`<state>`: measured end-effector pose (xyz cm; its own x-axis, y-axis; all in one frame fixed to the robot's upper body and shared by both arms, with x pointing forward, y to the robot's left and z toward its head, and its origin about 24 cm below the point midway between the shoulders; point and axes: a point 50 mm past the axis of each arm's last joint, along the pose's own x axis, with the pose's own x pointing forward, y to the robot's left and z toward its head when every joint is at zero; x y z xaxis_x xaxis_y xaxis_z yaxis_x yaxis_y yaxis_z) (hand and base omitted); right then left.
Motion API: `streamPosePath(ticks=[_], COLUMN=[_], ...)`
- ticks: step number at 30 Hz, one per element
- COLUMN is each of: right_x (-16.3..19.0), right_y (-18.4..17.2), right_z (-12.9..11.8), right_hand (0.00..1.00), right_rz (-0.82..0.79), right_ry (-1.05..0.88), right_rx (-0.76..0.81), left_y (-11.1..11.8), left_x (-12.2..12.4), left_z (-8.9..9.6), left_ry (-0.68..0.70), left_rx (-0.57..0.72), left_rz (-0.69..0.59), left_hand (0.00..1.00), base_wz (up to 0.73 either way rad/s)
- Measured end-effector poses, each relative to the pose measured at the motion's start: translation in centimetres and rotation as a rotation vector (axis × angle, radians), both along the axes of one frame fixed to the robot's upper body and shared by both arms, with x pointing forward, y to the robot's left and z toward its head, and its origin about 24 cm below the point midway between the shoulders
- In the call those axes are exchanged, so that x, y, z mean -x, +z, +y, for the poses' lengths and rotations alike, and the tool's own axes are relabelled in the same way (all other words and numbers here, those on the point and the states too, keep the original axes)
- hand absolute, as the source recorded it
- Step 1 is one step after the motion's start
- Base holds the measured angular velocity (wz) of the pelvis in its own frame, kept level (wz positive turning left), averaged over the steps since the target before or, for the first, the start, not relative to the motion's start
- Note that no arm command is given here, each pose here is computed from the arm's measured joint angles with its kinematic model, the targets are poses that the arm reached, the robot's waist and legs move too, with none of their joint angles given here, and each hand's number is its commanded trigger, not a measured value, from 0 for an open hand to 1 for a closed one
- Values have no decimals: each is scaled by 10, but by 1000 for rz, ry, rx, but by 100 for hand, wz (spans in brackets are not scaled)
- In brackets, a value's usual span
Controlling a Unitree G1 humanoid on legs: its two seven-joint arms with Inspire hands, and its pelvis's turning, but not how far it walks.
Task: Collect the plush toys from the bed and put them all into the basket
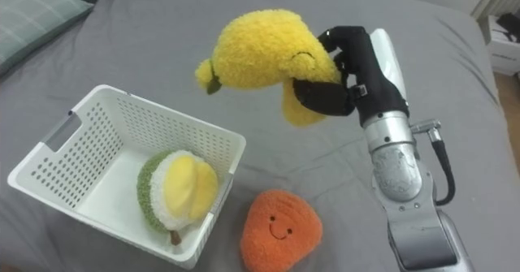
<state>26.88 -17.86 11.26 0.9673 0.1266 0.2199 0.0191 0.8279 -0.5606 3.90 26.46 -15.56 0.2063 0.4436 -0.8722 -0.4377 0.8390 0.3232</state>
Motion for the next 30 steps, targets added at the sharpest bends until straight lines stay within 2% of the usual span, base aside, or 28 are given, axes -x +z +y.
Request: streamPosePath(ticks=[6,12,25,27,28,30], right_x=[-1,0,-2,-1,0,0], right_y=[9,2,4,2,0,-3], right_z=[17,38,61,66,69,73], right_hand=[100,100,100,85,54,0], right_rz=[-21,13,16,33,43,59], right_ry=[79,140,224,251,261,271], right_rx=[33,88,147,158,166,165], left_y=[-2,-4,-4,-4,-4,-4], left_x=[6,6,6,2,0,-2], left_z=[-1,-2,0,0,0,0], left_ry=[6,-6,-18,-28,-29,-29], left_rx=[12,26,32,30,30,32], left_rz=[31,50,64,58,55,57], left_hand=[0,0,0,0,0,0], base_wz=[-1,8,4,7,11,10])
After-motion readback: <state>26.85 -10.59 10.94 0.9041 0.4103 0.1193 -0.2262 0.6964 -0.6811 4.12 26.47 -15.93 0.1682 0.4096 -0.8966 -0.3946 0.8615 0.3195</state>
